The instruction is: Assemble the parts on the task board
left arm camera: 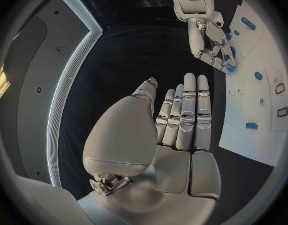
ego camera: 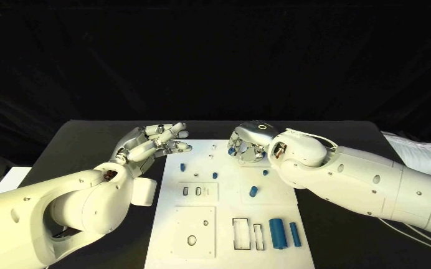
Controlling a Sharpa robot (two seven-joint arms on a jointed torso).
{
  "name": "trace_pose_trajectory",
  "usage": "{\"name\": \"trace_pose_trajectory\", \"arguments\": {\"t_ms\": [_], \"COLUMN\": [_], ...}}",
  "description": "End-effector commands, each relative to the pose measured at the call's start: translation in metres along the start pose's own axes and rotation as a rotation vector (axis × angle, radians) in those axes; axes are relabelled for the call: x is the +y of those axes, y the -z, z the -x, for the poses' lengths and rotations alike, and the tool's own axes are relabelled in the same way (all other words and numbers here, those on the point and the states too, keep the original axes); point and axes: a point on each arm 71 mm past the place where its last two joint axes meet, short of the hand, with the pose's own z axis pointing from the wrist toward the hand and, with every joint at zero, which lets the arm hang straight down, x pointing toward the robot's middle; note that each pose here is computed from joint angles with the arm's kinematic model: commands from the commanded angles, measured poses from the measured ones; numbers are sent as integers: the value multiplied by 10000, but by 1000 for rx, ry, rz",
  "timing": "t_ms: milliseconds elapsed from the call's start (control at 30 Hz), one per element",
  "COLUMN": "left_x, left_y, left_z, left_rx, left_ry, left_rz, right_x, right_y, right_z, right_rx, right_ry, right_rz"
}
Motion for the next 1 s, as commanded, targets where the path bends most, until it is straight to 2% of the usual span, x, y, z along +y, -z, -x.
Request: {"name": "trace_pose_trajectory", "arguments": {"t_ms": [33, 433, 1000], "left_x": [-10, -10, -22], "left_y": [-6, -13, -13], "left_z": [-17, -32, -53], "left_rx": [15, 22, 29], "left_ry": [9, 11, 13], "left_rz": [-4, 0, 0], "right_x": [23, 151, 160], "right_y": [-54, -303, -471], "right_z": [65, 94, -16], "right_rx": [-62, -73, -5], "right_ry": [6, 9, 23], "right_rz": [-17, -12, -28]}}
